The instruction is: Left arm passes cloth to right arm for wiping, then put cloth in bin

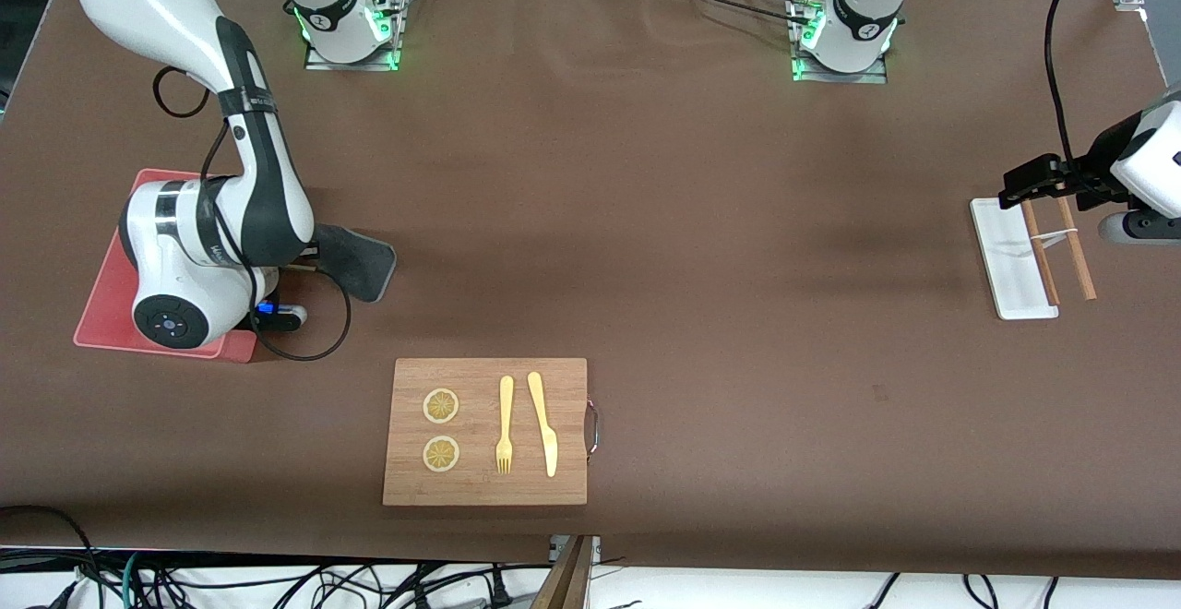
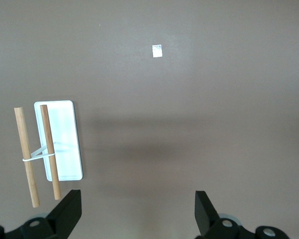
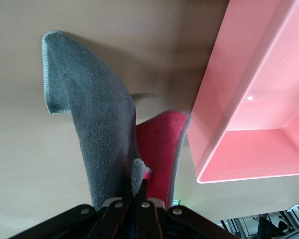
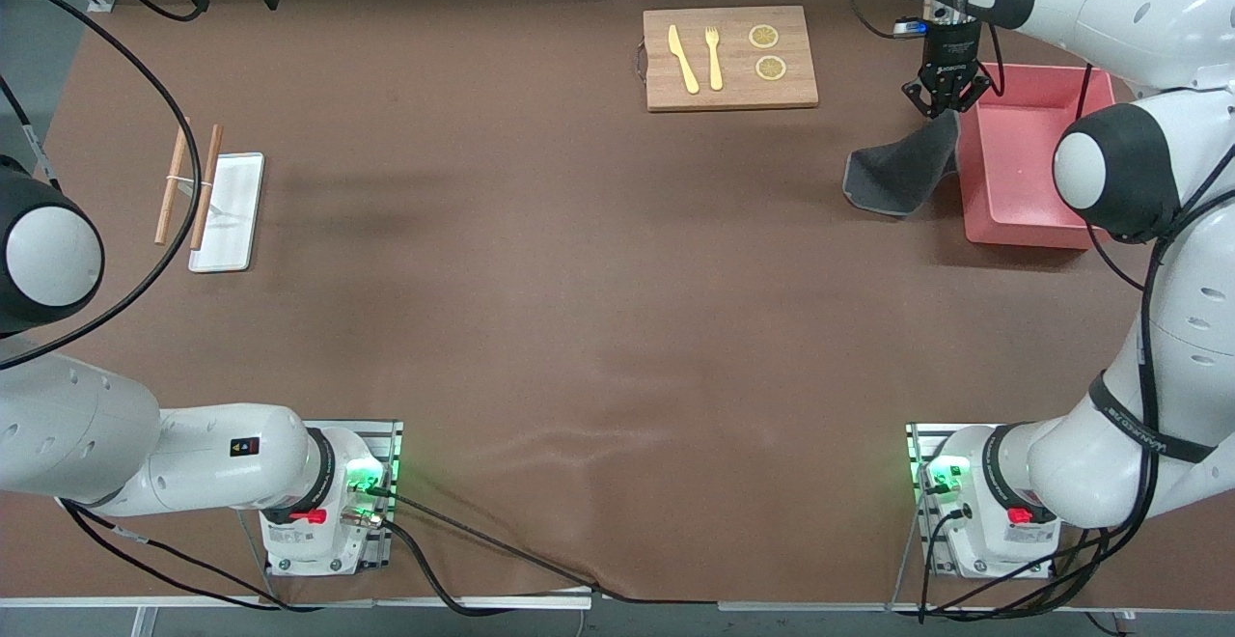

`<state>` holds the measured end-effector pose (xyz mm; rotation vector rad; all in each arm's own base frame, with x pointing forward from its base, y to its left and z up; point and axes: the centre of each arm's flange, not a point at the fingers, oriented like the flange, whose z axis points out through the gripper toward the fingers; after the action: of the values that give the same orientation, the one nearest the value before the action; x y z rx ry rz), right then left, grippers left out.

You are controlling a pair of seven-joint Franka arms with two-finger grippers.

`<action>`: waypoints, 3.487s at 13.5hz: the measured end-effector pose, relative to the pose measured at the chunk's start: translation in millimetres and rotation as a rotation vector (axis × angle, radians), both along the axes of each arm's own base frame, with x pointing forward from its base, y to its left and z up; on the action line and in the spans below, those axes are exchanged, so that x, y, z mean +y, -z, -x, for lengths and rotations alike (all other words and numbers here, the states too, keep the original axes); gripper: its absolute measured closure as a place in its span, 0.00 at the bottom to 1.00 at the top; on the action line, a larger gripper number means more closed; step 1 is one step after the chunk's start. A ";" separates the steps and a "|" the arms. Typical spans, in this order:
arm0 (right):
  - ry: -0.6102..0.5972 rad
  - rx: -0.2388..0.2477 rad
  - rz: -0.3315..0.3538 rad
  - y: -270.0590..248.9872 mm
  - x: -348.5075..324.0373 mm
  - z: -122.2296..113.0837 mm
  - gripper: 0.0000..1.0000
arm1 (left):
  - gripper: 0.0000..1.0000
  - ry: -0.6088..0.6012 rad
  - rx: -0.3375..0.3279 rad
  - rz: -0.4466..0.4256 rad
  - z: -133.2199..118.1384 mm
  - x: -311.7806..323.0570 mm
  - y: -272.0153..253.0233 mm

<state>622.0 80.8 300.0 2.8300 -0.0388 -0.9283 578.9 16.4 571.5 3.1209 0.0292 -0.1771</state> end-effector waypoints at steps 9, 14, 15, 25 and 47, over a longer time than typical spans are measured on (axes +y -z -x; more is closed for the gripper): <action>0.222 -0.127 0.066 19.8 199.4 38.3 0.98 | 0.00 -0.006 -0.040 0.001 -12.6 4.3 -12.8; 0.378 -0.202 0.028 21.0 290.3 66.4 0.98 | 0.00 -0.010 -0.039 0.001 -22.7 7.6 -7.7; 0.409 -0.203 0.005 19.5 297.0 67.0 0.98 | 0.00 -0.010 -0.041 0.001 -22.8 7.6 -8.6; 0.467 -0.214 -0.027 19.6 317.7 73.6 0.98 | 0.00 -0.008 -0.008 0.002 -18.8 7.0 -7.5; 0.098 -0.091 -0.157 -196.2 -30.5 31.2 0.98 | 0.00 -0.011 -0.073 0.000 -25.7 8.0 -15.2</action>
<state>590.8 50.3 496.1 3.0387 -0.1216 -0.8562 604.6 24.4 586.8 3.1239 0.0463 -0.0630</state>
